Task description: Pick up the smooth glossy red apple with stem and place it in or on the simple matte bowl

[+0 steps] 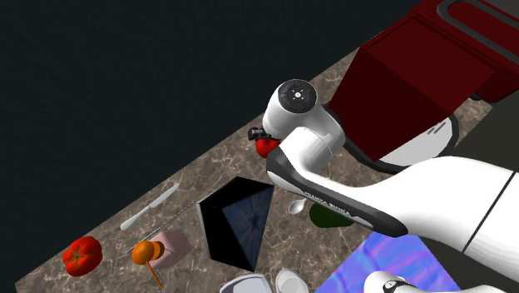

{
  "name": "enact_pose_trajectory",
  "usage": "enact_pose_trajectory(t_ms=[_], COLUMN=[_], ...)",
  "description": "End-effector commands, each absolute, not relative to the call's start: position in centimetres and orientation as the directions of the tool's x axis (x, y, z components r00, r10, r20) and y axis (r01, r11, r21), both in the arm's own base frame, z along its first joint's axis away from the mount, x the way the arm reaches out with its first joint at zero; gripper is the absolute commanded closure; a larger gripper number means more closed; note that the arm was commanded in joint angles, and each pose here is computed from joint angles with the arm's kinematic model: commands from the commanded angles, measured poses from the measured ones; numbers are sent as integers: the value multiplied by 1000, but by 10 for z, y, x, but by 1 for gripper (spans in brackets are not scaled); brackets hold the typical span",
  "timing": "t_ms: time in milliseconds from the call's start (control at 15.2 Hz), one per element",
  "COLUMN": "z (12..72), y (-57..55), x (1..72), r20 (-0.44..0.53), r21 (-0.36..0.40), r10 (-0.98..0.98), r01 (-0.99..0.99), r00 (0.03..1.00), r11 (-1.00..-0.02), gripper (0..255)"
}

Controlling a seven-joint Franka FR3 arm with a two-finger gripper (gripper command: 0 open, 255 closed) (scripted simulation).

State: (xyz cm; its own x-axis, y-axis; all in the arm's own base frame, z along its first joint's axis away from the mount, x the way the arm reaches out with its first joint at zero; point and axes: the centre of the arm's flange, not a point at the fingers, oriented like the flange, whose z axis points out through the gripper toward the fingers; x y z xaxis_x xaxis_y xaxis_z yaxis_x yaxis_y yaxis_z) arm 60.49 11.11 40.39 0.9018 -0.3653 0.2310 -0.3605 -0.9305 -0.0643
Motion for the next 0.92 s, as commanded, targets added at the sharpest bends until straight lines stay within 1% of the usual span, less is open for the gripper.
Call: enact_pose_trajectory(t_ms=[0, 594, 660, 858], z=[393, 390, 390, 390], y=[110, 110, 110, 110], x=[607, 608, 608, 608], r20=[231, 231, 231, 231], r21=[-65, -65, -65, -65], r10=[-366, -366, -366, -366], r01=[-361, -361, -361, -361], r00=[902, 902, 902, 902], r11=[-930, -930, -930, -930], gripper=[0, 0, 255, 255])
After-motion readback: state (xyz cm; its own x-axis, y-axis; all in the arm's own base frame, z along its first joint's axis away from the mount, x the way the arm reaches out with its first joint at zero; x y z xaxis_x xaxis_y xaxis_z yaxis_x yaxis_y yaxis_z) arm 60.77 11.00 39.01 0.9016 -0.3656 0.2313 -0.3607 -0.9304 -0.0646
